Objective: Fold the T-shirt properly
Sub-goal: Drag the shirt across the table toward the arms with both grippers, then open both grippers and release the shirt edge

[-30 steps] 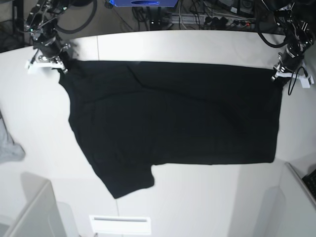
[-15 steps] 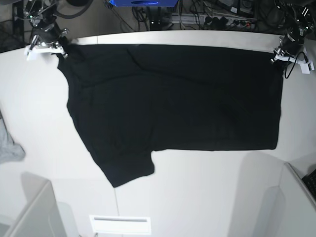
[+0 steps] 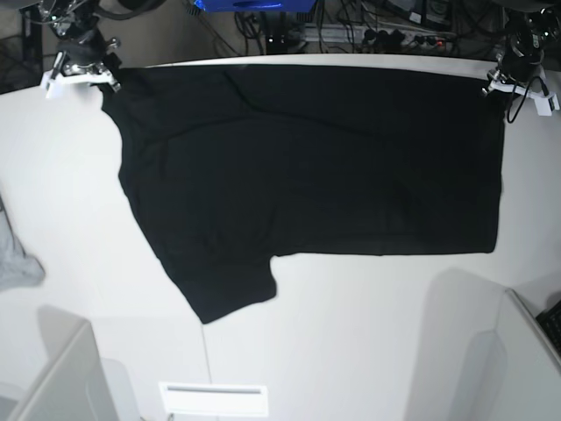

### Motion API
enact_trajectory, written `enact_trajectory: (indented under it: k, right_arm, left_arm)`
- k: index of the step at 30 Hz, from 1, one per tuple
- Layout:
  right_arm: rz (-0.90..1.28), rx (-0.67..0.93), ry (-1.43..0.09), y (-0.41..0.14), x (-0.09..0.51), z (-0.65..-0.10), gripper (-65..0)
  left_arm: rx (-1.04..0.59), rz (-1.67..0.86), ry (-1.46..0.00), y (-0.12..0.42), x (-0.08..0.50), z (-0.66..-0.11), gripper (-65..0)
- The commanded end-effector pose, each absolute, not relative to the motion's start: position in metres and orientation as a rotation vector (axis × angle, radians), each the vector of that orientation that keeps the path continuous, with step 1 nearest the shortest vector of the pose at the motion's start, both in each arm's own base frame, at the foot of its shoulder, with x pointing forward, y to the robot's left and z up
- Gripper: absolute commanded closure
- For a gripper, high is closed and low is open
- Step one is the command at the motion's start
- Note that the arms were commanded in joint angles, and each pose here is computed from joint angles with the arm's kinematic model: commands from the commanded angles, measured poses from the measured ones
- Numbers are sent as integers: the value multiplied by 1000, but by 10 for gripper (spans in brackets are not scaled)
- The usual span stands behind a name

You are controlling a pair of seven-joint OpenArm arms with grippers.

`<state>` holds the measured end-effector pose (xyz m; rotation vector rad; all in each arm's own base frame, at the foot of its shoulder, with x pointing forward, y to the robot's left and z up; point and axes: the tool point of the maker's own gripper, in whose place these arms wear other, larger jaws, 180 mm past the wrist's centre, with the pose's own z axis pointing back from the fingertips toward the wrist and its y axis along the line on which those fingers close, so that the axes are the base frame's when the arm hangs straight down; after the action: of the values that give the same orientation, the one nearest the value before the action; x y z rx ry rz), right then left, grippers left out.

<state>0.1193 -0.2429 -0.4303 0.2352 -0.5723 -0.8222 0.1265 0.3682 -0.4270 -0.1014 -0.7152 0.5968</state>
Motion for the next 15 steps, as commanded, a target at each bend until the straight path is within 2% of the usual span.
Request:
enact_trajectory:
  k: [1, 15]
  right_arm:
    - [-813, 217, -609, -250, 123, -422, 0]
    - [-812, 231, -568, -247, 118, -425, 0]
  left_arm:
    - [-63, 582, -661, 374, 114, -430, 0]
    - [-46, 576, -642, 376, 101, -428, 0]
